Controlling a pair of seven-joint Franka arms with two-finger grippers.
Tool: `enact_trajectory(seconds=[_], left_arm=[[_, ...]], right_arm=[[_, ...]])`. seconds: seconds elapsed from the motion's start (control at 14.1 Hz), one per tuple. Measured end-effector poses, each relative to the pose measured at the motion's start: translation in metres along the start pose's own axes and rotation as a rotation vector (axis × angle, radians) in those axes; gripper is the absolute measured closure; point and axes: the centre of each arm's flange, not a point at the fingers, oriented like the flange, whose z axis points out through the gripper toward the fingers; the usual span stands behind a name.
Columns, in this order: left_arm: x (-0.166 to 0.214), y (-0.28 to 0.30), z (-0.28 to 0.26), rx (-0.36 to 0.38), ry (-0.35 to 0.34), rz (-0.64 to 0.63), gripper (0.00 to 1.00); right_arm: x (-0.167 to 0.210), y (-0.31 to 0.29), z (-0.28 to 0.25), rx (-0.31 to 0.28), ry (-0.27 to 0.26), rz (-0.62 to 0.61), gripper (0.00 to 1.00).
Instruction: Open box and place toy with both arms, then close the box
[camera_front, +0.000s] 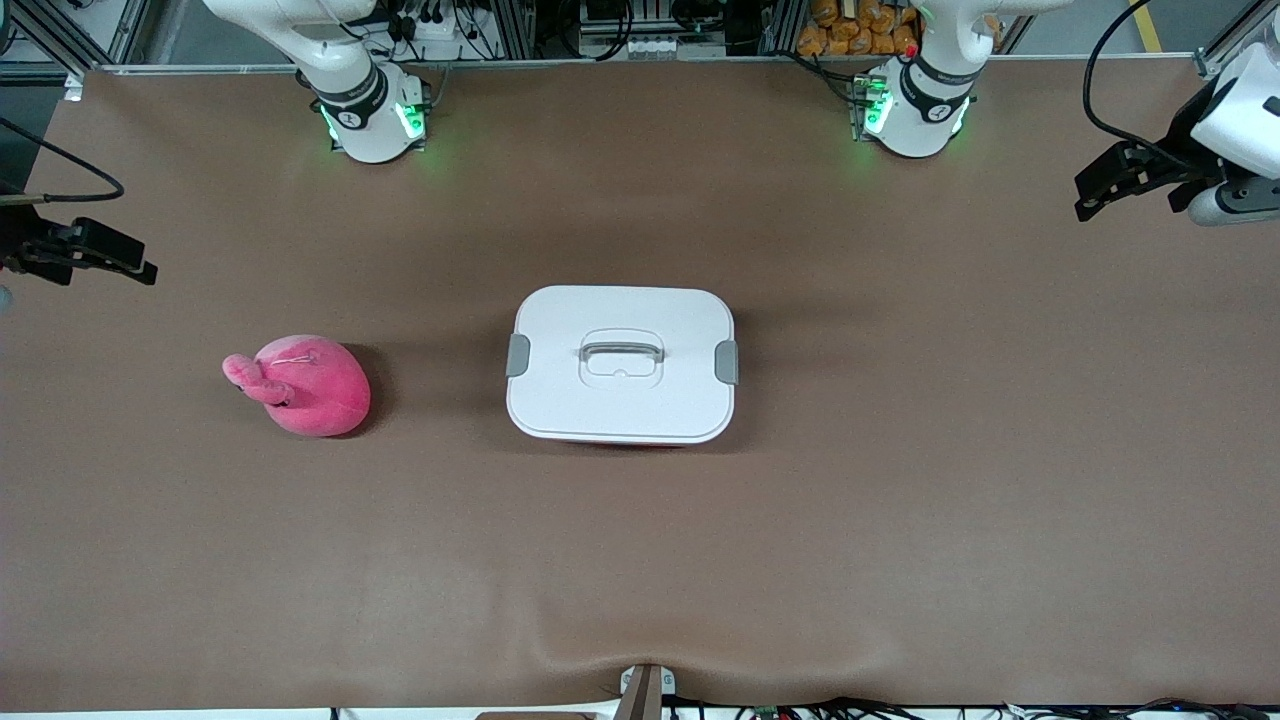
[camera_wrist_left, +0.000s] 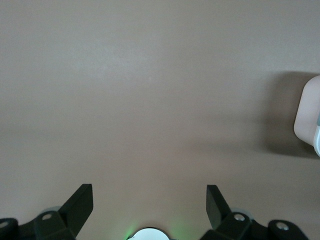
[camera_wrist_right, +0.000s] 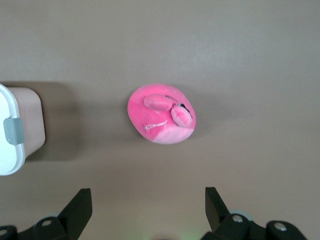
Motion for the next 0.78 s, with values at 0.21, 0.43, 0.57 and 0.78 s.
enact_trajectory(seconds=[0.21,0.43,0.57,0.78], left_arm=[[0.0,-0.001,0.0,0.0,0.0,-0.001,0.0],[0.001,-0.002,-0.003,-0.002,0.008,-0.004,0.0],[0.003,-0.002,-0.002,-0.002,0.009,-0.005,0.0],[0.007,-0.002,0.002,-0.002,0.0,-0.005,0.0]], right_arm=[[-0.001,0.001,-0.002,-0.001,0.002,0.002,0.0],[0.001,0.014,-0.005,-0.001,0.027,0.027,0.0],[0.001,0.031,-0.006,0.001,0.037,0.057,0.0],[0.002,0.034,-0.004,0.001,0.038,0.061,0.0]])
